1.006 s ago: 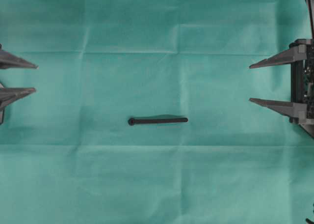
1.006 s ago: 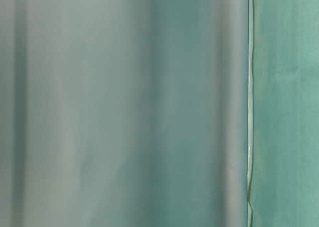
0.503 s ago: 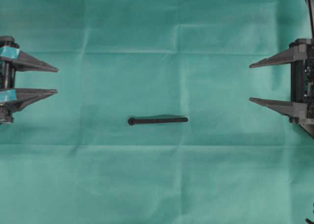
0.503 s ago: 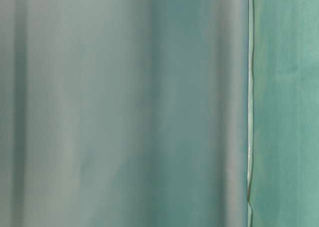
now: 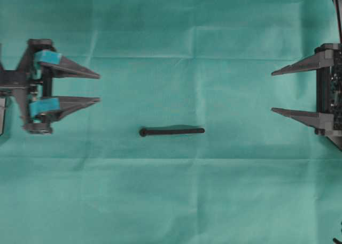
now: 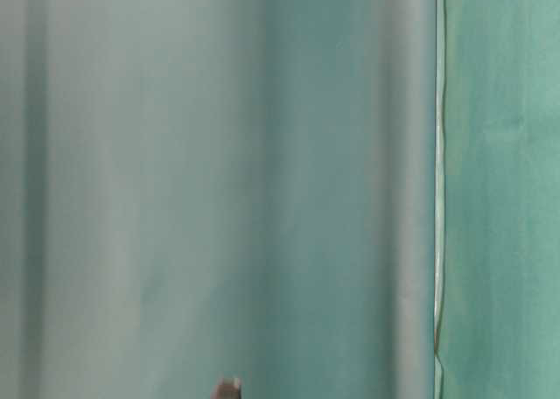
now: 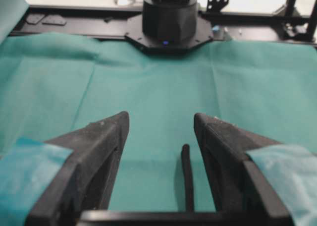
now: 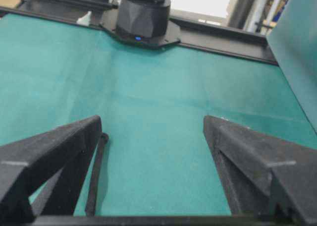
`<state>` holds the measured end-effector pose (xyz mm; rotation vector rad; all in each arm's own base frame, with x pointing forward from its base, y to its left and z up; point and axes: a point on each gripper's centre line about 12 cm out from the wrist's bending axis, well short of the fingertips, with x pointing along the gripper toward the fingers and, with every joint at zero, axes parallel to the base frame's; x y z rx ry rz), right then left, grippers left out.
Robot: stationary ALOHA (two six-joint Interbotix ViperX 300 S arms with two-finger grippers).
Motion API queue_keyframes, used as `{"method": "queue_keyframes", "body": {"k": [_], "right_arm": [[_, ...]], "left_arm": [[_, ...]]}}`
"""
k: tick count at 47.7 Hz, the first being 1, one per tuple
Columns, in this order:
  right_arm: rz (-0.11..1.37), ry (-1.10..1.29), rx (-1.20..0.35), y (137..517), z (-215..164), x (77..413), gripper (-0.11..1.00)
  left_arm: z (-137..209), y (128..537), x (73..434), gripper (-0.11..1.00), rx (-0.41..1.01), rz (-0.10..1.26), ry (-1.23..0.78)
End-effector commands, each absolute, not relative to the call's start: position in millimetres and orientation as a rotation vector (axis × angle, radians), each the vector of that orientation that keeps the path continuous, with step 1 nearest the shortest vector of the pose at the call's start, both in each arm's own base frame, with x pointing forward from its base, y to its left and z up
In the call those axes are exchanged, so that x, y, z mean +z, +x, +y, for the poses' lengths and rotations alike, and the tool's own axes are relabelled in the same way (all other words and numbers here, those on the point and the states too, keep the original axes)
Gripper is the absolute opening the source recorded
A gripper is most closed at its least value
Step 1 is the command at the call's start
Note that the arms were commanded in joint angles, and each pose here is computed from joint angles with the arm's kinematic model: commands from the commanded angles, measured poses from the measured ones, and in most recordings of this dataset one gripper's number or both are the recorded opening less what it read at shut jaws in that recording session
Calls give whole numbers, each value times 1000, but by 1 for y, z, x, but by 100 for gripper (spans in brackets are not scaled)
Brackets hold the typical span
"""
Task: Peel off the Velcro with your right arm.
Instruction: 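Lower the left gripper over the strap's left end and close on it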
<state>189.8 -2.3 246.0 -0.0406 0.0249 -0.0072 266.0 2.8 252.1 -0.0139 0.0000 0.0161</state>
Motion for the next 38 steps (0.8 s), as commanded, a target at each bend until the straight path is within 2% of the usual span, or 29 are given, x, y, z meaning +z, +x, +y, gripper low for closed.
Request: {"method": "queue_keyframes", "body": {"k": [1,18,38], "right_arm": [[11,-44,-9,191,-3,249,71],[25,-48,-7,189,-3,243,71],[25,-46,-7,186,-3,240,71]], "left_arm": [[3,286,260,60,19,-12,-12],[4,342,252,59,18,41,-11],[4,369,247,59,19,95,-22]]}}
